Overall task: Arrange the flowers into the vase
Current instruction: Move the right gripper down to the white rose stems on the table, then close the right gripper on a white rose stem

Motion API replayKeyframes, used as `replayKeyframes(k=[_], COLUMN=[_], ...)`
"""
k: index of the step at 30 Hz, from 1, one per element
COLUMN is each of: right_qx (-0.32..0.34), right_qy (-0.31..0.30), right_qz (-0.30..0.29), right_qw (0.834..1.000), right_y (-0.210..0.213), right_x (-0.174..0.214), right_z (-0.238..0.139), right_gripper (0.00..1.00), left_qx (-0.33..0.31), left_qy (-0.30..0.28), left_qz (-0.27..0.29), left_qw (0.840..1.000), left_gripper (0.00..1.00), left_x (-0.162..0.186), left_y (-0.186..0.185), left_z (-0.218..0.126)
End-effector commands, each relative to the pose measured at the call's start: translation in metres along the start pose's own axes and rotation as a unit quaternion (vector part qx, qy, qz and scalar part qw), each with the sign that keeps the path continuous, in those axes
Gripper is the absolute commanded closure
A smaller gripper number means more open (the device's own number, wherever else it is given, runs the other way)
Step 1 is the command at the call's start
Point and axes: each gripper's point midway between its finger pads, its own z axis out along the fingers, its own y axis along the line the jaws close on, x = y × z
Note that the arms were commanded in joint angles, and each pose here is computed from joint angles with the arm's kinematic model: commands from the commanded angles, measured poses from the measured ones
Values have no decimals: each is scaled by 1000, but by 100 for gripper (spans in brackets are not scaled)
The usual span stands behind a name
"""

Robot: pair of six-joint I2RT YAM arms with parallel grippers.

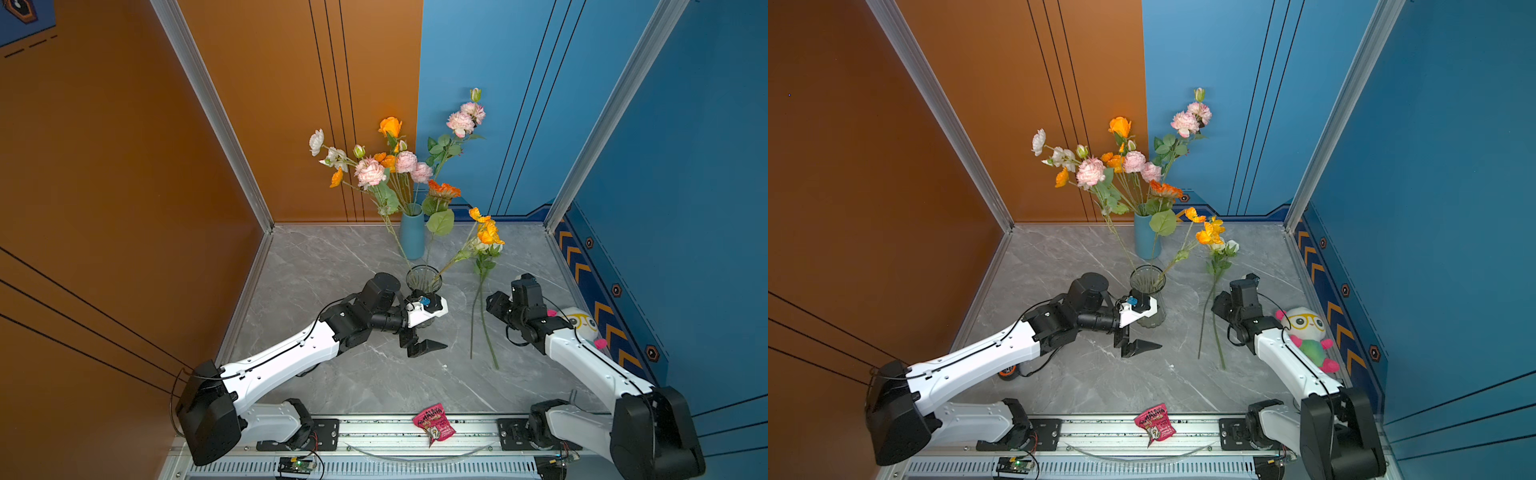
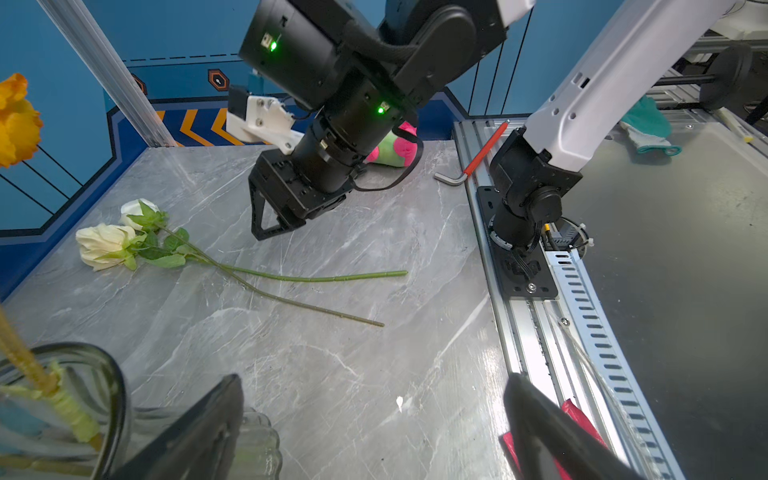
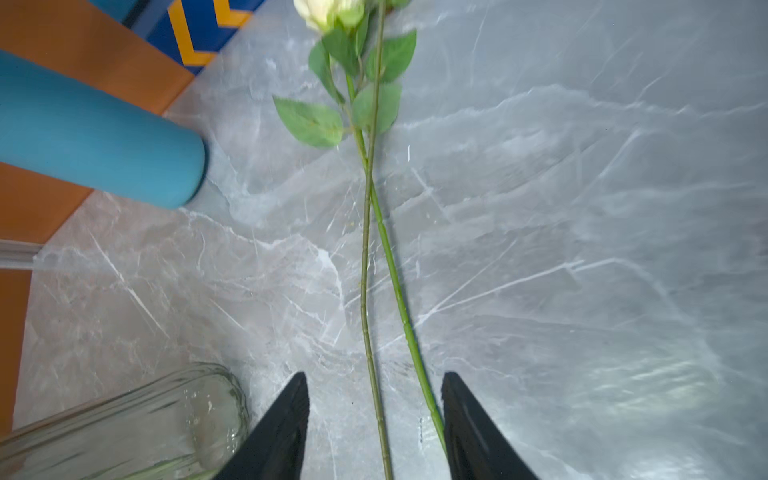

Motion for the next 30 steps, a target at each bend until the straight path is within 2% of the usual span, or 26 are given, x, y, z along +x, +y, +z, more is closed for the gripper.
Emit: replayKeyframes(k=[1,12,22,30], right_qx=[-84,-60,-27,0], right_qy=[19,23,37,39], right_qz=[35,55,55,39], right_qw=[996,996,997,999], right_y=[35,30,19,9], right_x=[-9,-20,-15,-12], right_z=[14,68,89,94], right_gripper=[52,61,66,66], left_qx=[-1,0,-2,0], left_qy=[11,17,20,20], left_qz=[14,17,19,18], left_qw=[1000,1000,1000,1000], left_gripper=[2,2,2,2], left_x=[-2,-1,0,0], left_y=[-2,-3,-2,-3], left_z=[1,2,2,2])
